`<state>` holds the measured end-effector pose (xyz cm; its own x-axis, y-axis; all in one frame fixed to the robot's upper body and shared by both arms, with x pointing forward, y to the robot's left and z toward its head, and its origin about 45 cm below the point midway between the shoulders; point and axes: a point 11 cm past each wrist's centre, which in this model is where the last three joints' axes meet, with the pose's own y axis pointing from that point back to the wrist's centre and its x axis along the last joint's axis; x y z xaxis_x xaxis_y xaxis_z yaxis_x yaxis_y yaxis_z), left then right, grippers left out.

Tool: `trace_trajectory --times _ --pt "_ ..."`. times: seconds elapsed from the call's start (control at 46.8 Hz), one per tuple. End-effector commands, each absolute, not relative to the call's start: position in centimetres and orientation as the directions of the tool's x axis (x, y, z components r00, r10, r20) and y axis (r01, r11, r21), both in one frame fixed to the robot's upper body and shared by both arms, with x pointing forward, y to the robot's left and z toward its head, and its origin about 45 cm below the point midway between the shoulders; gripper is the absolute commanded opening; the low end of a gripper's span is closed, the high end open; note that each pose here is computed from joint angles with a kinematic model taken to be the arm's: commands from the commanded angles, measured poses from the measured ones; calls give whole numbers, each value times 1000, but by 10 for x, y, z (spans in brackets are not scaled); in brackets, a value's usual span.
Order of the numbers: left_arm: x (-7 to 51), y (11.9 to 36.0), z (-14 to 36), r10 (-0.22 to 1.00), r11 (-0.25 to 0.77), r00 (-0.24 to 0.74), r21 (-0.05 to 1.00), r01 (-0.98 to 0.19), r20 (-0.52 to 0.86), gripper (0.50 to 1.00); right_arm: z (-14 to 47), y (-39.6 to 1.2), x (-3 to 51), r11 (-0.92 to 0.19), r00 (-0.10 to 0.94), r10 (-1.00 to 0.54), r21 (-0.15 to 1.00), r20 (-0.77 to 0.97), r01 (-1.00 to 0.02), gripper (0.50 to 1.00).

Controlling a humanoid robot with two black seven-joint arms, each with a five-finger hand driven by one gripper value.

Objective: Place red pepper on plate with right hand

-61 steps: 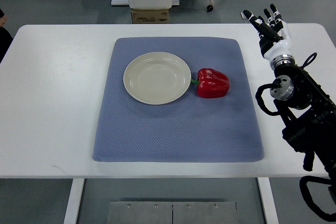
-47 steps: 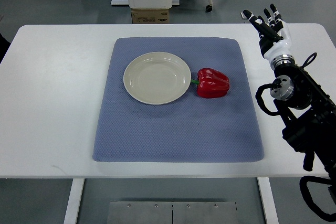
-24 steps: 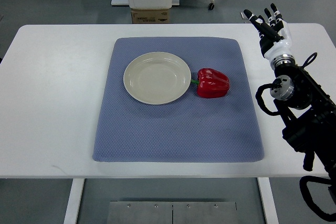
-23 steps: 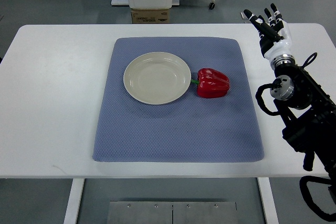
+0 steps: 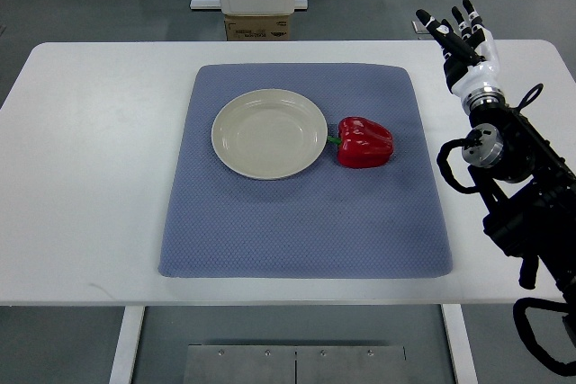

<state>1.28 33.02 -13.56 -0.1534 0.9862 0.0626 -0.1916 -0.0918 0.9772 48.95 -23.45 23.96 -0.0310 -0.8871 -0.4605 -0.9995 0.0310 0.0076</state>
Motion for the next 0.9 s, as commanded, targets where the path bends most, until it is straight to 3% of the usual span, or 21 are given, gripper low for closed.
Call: trace_trajectory --times 0.0,0.877 --pt "13 330 -136 986 -92 -154 977 -192 63 1000 238 -233 489 26 -27 -891 10 -454 -1000 1000" --pt "13 330 -136 986 -92 -154 977 -190 63 1000 239 -239 490 31 -34 -897 15 -441 -999 1000"
